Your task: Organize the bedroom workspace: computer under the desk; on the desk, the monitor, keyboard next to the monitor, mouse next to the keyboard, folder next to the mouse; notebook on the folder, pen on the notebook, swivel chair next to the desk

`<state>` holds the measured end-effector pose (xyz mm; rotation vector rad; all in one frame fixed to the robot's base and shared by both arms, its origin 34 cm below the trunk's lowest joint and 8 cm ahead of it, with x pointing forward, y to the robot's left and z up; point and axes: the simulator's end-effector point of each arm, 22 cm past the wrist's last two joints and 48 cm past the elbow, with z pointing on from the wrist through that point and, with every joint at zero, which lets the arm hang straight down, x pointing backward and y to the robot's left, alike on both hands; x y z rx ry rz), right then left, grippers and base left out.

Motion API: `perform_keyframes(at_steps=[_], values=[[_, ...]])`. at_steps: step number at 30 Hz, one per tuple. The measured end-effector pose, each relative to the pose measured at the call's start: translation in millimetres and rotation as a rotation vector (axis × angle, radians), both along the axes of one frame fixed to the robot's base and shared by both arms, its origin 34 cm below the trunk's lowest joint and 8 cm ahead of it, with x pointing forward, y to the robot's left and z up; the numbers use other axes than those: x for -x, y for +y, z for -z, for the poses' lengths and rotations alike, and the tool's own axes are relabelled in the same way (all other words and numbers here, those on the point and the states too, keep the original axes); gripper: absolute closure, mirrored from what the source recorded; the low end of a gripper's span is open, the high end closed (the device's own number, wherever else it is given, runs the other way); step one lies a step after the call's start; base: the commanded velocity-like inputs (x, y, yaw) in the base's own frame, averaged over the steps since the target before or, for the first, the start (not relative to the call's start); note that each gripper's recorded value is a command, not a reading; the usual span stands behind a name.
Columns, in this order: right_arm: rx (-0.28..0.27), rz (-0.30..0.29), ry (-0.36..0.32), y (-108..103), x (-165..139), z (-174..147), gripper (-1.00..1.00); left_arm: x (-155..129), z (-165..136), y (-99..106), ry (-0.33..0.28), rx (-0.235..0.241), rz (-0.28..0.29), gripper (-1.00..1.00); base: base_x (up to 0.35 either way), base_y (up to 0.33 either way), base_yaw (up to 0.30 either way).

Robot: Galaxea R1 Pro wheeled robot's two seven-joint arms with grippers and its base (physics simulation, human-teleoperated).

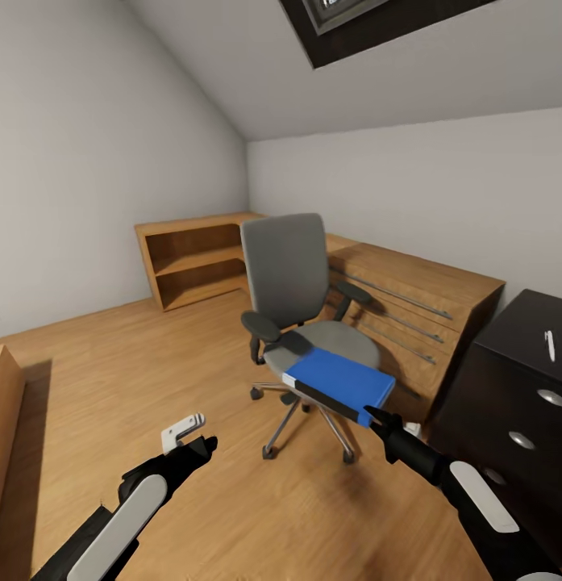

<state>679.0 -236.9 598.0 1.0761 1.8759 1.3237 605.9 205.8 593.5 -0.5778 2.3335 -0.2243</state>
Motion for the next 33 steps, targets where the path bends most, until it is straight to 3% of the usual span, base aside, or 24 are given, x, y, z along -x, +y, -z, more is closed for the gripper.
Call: perform_keyframes(at_steps=[8, 15, 22, 24, 28, 33], values=[[-0.005, 0.06, -0.057, -24.0, -15.3, -41.4, 1.0, -3.1, -17.0, 0.3, 0.001, 0.001, -0.001, -1.0, -0.18, -0.119, 0.0], [0.048, 0.076, -0.183, -43.8, -30.8, -111.1, 1.0, -5.7, -31.6, 0.4, 0.001, 0.001, -0.002, -1.0, -0.017, -0.012, 0.0], [0.114, 0.049, -0.33, -37.1, -17.6, -183.9, 1.0, -8.2, -45.9, 0.5, 0.001, 0.0, -0.002, -1.0, -0.001, -0.001, 0.0], [0.142, 0.066, -0.355, -40.2, -7.0, -199.7, 1.0, -8.9, -50.0, 0.6, 0.001, 0.0, -0.002, -1.0, 0.0, 0.0, 0.0], [0.214, 0.198, -0.311, -78.6, 7.9, -202.7, 1.0, -10.2, -58.0, 0.5, 0.001, 0.0, -0.002, -1.0, 0.0, 0.0, 0.0], [0.223, 0.283, -0.295, -105.2, 11.0, -213.5, 1.0, -11.6, -68.0, -0.7, 0.002, 0.002, 0.0, -1.0, 0.0, 0.0, 0.0]])
